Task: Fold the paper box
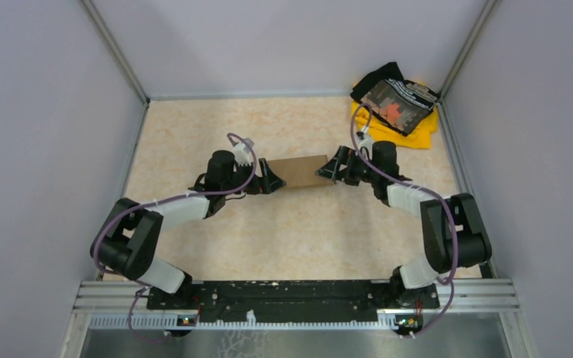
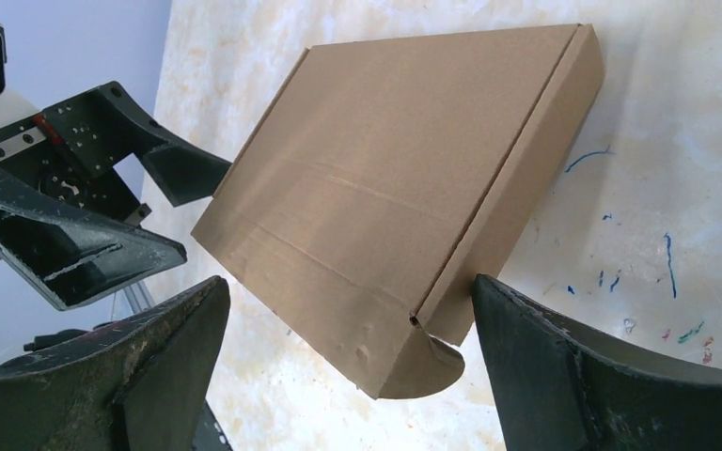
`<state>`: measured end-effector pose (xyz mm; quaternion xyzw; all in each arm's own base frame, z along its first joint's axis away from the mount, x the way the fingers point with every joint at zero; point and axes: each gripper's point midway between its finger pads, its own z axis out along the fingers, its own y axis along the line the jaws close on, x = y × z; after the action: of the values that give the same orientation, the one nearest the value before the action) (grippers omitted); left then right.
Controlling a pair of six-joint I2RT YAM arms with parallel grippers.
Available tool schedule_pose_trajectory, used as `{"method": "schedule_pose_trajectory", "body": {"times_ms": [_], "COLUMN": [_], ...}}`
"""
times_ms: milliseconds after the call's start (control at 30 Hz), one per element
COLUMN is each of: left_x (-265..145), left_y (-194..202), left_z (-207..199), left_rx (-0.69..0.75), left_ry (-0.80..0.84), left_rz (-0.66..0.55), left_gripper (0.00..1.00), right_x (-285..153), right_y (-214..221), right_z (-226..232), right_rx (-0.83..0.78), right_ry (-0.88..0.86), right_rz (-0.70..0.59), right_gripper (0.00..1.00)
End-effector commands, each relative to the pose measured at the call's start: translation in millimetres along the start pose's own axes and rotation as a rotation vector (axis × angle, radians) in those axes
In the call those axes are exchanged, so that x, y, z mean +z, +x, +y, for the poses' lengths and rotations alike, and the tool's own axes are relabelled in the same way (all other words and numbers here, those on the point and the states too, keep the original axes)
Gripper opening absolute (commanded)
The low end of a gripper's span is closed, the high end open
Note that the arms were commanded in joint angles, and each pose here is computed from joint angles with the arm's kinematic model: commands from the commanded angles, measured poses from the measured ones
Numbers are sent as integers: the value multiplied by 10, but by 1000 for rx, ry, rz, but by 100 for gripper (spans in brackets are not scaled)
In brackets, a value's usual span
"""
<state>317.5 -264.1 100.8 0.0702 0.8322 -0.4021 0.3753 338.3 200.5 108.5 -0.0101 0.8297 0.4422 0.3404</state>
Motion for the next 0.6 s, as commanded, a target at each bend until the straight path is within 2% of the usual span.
{"method": "schedule_pose_trajectory", "body": {"times_ms": [0, 567], "left_x": [-61, -327], "left_y": [-159, -256], "left_z": [-192, -373], "left_rx": [29, 35], "left_ry": [39, 53], "left_rz": [-40, -74], "left_gripper": [99, 99], "right_x": [-76, -206], "right_y": [-74, -39], "right_z": [255, 523], "right_rx": [-64, -84], "right_ry": [-56, -75], "right_rz": [-28, -37], "right_gripper": [99, 99]}}
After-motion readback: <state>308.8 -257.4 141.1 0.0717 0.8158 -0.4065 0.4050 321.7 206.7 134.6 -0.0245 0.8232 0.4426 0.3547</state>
